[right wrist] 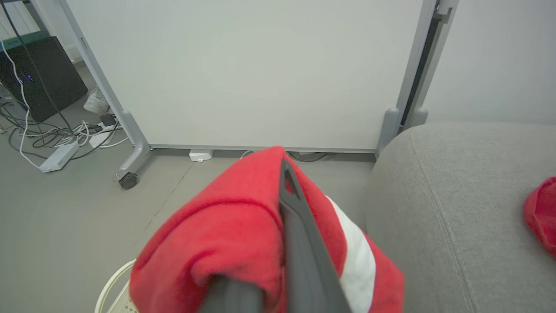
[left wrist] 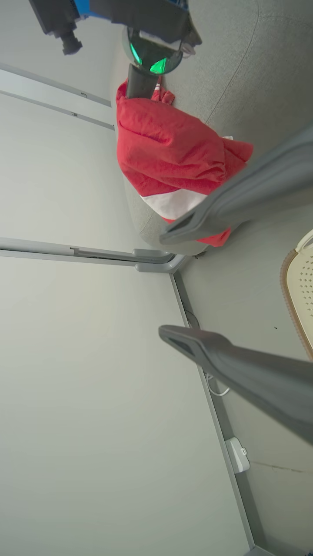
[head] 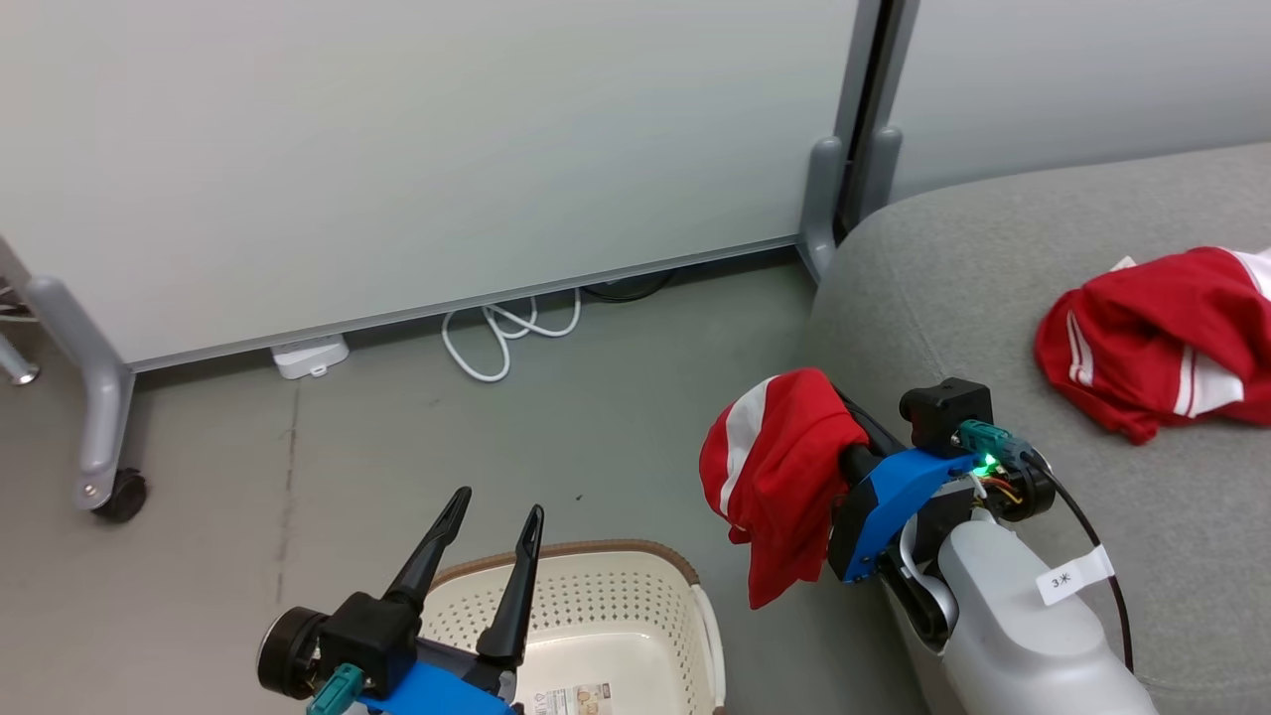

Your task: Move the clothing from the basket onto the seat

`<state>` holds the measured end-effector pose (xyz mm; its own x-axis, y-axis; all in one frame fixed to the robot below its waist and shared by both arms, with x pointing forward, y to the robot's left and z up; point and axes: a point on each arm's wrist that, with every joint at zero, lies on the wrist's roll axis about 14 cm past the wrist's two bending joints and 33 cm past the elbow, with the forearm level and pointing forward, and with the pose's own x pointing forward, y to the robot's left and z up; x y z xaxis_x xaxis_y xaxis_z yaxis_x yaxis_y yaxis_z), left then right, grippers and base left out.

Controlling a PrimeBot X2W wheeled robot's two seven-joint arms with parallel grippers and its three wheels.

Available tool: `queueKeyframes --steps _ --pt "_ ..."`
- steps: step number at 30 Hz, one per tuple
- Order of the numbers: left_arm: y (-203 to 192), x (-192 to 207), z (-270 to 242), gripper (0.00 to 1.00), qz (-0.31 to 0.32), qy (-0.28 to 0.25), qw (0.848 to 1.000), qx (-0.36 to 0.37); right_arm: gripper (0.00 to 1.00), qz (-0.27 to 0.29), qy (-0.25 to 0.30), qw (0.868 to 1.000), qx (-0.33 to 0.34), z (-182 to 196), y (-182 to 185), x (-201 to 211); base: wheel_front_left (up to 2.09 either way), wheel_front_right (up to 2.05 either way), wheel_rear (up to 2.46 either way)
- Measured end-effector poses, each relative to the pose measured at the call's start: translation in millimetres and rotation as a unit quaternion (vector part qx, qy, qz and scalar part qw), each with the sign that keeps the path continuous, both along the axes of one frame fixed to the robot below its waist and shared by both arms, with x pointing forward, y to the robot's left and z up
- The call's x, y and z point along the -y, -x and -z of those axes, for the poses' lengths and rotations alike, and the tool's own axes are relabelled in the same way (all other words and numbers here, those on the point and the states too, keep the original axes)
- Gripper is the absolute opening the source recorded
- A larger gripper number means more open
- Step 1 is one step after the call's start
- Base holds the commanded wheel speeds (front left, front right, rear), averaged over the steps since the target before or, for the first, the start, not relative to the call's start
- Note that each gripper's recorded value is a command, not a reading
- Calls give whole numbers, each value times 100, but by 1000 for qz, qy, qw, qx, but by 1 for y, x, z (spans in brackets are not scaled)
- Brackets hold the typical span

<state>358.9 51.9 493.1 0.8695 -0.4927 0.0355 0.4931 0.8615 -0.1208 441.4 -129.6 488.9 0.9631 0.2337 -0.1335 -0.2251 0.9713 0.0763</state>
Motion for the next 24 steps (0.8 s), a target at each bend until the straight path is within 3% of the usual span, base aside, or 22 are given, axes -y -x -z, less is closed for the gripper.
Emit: queueKeyframes --steps 14,24 --pt "-8 61 4 100 90 3 996 -3 0 71 0 997 7 -4 20 57 0 0 0" --pt "-7 114 7 100 174 5 985 -4 0 140 0 990 7 -4 46 109 0 0 0"
